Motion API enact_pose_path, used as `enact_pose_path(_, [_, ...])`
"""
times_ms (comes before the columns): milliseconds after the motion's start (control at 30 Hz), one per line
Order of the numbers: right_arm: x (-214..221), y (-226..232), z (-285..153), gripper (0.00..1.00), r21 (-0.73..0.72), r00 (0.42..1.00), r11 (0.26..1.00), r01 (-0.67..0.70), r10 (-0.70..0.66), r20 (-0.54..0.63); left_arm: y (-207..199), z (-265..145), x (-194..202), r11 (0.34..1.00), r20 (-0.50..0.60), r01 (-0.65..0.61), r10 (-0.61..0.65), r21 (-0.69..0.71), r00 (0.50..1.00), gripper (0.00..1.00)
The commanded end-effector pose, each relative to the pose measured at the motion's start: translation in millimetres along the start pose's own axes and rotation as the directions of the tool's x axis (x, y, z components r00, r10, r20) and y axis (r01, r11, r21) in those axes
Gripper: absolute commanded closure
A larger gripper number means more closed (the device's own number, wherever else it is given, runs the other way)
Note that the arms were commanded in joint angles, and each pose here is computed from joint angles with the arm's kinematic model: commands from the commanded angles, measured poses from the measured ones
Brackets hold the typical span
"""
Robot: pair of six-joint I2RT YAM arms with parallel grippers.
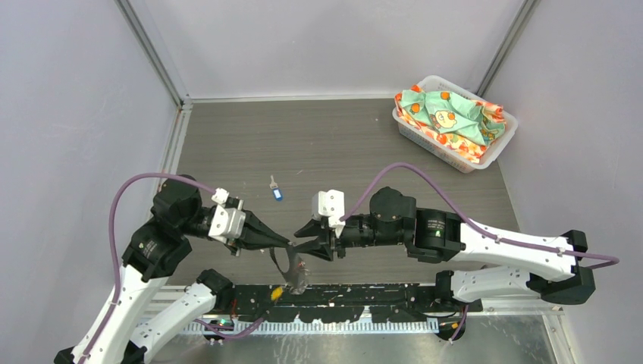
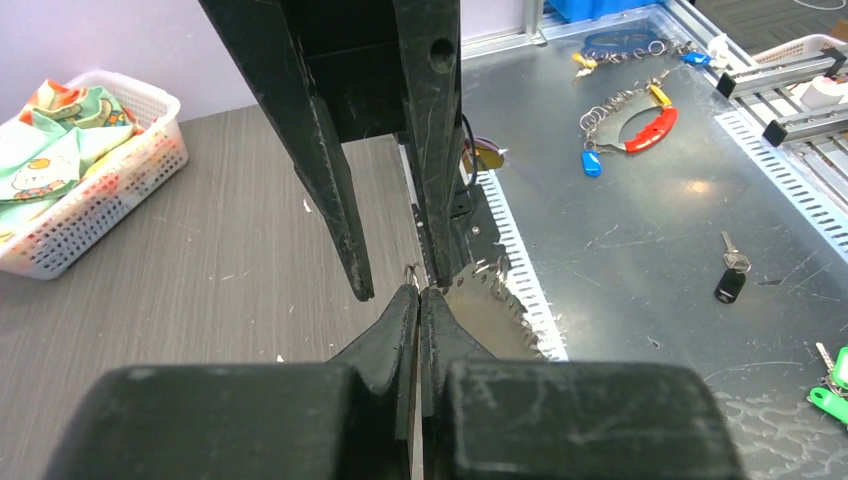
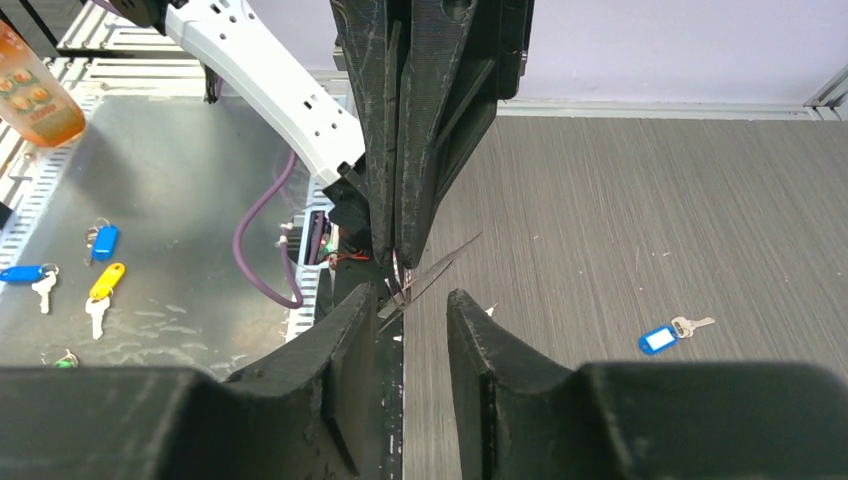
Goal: Put the keys on the keyring
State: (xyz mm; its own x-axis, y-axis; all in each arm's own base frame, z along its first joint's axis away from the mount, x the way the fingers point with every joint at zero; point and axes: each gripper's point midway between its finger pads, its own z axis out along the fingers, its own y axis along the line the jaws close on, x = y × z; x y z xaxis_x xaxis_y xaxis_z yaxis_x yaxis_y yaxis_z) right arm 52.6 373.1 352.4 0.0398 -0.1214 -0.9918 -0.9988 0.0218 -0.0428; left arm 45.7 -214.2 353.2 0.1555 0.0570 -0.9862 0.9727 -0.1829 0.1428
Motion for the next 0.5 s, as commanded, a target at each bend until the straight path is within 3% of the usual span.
enact_pose_path(0, [-27.3, 0.1, -0.9, 0.66, -0.011, 0.997, 0.999, 0.037, -0.036, 0.072, -0.6, 1.6, -14.1, 0.999, 0.036, -0.036, 0.035, 0.029, 0.999, 1.0])
enact_pose_path(267, [-29.9, 3.8, -3.4, 0.98, -0.03, 0.996, 0.999, 0.041, -0.038, 0.075, 0.2, 2.6, -13.0, 0.999, 0.033, -0.018, 0.017, 0.033, 0.999, 1.0])
enact_pose_path(467, [-27.9, 4.9, -7.7, 0.99, -0.03, 0.998, 0.999, 0.025, -0.024, 0.054, 2.6, 2.4, -9.0, 1.0, 0.025, -0.014, 0.013, 0.014, 1.0, 1.0])
